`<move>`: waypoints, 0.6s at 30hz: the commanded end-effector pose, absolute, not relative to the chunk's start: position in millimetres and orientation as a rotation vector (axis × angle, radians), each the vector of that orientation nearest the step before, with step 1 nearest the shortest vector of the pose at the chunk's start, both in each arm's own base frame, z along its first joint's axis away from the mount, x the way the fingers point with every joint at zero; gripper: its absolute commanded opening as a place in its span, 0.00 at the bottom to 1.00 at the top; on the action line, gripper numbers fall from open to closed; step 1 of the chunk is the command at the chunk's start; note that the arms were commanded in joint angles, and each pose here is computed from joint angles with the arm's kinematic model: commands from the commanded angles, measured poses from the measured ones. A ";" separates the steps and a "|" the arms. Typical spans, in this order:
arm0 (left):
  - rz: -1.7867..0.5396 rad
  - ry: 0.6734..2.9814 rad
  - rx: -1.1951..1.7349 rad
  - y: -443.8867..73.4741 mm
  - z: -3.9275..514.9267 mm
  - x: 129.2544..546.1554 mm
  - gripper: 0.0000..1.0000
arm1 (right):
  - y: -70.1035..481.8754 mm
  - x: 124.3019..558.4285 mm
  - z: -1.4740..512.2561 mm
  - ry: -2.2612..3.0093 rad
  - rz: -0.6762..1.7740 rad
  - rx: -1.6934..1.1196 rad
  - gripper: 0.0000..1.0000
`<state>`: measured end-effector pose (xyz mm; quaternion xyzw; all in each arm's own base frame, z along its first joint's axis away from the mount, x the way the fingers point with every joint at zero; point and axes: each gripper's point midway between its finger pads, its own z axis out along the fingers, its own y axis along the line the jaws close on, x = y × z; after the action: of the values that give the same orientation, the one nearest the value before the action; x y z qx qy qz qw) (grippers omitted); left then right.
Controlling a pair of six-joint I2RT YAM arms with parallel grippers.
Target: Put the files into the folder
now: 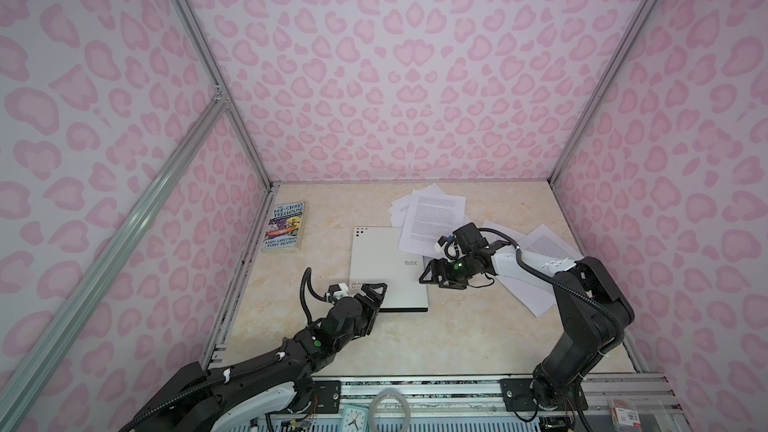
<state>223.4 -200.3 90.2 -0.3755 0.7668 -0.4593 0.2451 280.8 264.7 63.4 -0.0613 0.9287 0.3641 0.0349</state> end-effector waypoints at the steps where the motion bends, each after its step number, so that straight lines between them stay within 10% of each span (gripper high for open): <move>1: -1.287 2.031 -0.997 -202.1 107.5 230.4 0.97 | 271.7 279.0 64.8 2.841 1.175 -0.224 0.87; 18: -1.296 2.042 -0.964 -209.5 114.5 233.0 0.98 | 299.4 269.3 72.3 2.811 1.314 -0.331 0.82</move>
<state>227.3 -204.8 99.2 -0.3620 0.7693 -0.4608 0.2544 270.3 295.4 71.6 -0.0982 0.9060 0.4115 0.0127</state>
